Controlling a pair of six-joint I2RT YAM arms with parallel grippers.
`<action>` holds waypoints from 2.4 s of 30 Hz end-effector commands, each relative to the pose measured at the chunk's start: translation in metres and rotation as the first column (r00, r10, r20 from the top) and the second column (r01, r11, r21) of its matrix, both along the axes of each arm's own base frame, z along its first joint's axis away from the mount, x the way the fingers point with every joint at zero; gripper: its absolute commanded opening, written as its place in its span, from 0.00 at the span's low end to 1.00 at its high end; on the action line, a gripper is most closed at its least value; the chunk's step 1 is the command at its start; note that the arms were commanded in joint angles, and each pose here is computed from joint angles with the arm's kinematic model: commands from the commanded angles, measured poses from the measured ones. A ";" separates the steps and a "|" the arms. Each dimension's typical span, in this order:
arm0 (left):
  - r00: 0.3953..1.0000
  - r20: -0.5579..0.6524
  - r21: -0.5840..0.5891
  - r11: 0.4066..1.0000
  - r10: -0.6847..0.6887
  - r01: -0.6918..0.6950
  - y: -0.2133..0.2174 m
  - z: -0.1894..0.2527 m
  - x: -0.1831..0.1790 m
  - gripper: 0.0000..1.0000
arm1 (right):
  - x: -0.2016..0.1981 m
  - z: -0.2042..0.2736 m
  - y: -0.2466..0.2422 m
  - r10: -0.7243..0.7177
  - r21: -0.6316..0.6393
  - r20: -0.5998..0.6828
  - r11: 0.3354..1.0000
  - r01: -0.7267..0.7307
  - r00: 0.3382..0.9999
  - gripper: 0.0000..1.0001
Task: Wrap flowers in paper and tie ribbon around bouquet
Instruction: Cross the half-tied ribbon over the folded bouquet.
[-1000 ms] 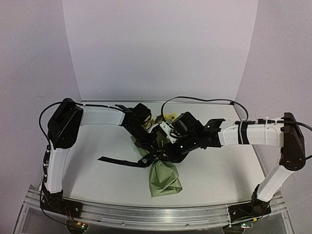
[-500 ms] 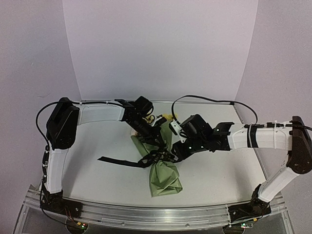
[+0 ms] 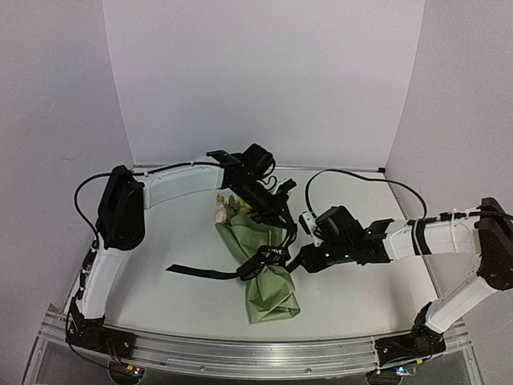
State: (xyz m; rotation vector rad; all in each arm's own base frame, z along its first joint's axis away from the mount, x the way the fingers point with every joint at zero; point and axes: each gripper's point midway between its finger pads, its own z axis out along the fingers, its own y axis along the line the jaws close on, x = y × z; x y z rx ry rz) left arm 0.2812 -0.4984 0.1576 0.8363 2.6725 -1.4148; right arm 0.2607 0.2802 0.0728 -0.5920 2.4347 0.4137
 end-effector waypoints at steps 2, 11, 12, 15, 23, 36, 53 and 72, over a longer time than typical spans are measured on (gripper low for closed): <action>0.997 -0.071 0.048 0.998 0.035 -0.032 -0.016 -0.010 0.001 0.00 | 0.011 0.014 0.000 -0.075 0.120 0.043 0.990 0.070 0.996 0.40; 0.982 -0.078 0.084 0.983 0.171 -0.165 0.002 -0.040 0.039 0.00 | 0.008 0.026 0.002 -0.060 0.156 0.046 0.986 0.052 0.997 0.40; 0.980 -0.073 0.084 0.981 0.183 -0.177 0.005 -0.040 0.044 0.00 | 0.007 0.028 0.003 -0.050 0.156 0.039 0.987 0.043 0.998 0.41; 0.973 -0.059 0.099 0.971 0.224 -0.218 0.011 -0.042 0.059 0.00 | 0.004 0.031 0.002 -0.040 0.145 0.031 0.989 0.035 0.999 0.42; 0.940 0.092 0.251 0.906 0.328 -0.341 0.039 -0.070 0.091 0.00 | 0.007 0.036 -0.007 -0.079 0.123 -0.010 0.989 0.080 0.997 0.47; 0.938 0.127 0.244 0.906 0.324 -0.346 0.049 -0.066 0.088 0.00 | -0.001 0.061 0.022 0.096 0.145 -0.055 0.986 -0.087 0.994 0.50; 0.936 0.152 0.227 0.910 0.318 -0.346 0.054 -0.055 0.087 0.00 | -0.004 0.055 0.045 0.234 0.036 -0.068 0.972 -0.232 0.970 0.61; 0.954 0.162 0.167 0.946 0.253 -0.279 0.057 -0.043 0.070 0.00 | 0.000 0.043 0.060 0.291 0.023 -0.107 0.957 -0.290 0.951 0.53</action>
